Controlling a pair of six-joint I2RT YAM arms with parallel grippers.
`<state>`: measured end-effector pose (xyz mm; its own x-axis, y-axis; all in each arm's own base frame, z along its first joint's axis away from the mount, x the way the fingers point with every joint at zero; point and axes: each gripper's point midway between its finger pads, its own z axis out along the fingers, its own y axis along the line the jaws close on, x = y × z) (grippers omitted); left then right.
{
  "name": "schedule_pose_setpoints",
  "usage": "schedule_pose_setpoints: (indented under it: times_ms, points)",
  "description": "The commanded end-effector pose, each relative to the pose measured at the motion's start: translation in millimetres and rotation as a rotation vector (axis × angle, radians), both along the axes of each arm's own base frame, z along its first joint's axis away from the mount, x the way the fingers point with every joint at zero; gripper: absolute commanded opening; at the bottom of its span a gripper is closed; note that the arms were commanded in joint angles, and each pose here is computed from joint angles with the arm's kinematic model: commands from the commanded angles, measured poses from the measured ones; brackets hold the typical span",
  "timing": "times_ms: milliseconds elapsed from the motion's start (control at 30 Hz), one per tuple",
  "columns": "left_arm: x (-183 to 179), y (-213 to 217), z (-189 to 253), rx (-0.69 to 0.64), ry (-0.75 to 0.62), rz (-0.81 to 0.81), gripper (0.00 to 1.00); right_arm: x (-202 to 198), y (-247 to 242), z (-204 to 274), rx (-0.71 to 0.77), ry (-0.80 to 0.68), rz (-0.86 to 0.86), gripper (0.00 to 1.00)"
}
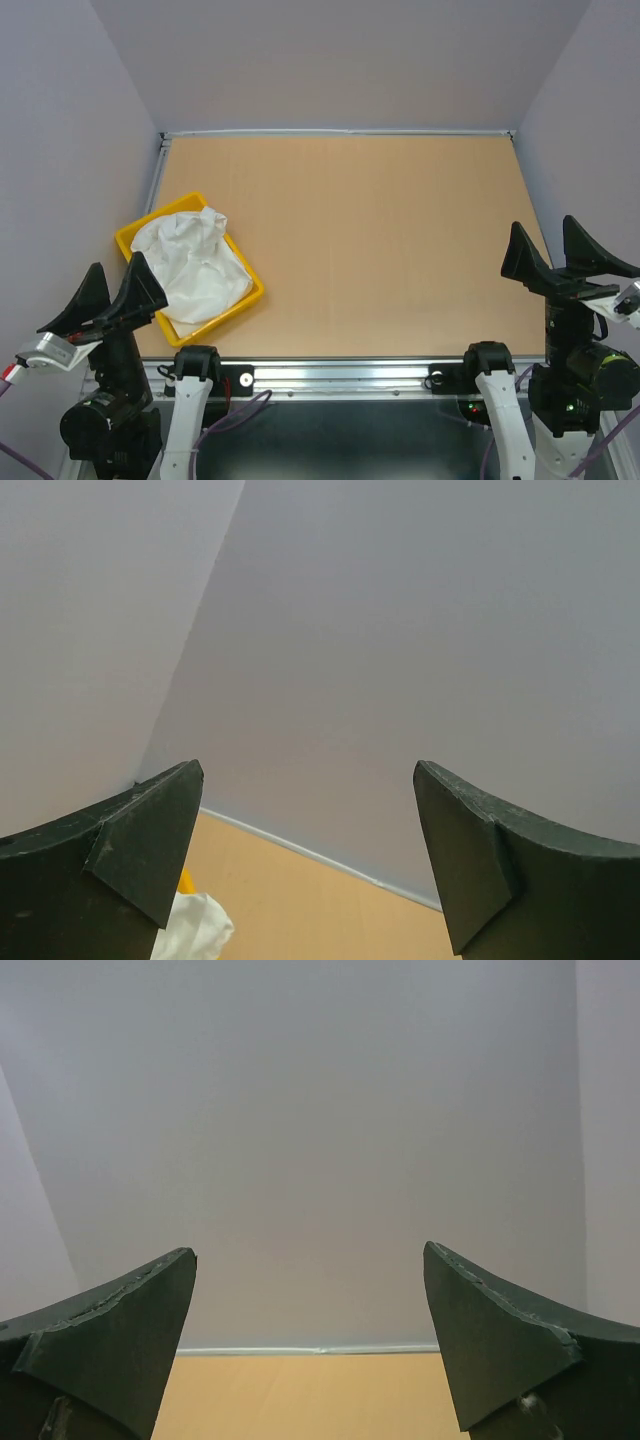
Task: Fold and stack the long sleeve shirts
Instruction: Grab the shirt from the pile
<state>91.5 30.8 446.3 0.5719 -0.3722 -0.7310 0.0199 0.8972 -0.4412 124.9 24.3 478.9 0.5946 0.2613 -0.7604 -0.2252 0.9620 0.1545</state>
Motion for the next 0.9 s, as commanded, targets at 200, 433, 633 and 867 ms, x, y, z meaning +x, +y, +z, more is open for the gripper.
schedule_pose_setpoints:
  times_ms: [200, 433, 633, 867]
  points:
    - [-23, -7, -13, -0.015, -0.084, -0.054, 0.99, 8, 8, -11, 0.010, 0.016, 0.052, 1.00]
    - [36, -16, -60, -0.125, 0.121, -0.117, 0.99, 49, 14, -44, 0.044, 0.153, 0.097, 1.00]
    - [100, -25, -120, -0.220, 0.409, -0.140, 0.99, 117, 30, -100, 0.066, 0.421, 0.182, 1.00]
    - [152, -37, -190, -0.313, 0.744, -0.145, 0.99, 163, 28, -176, 0.154, 0.668, 0.169, 1.00]
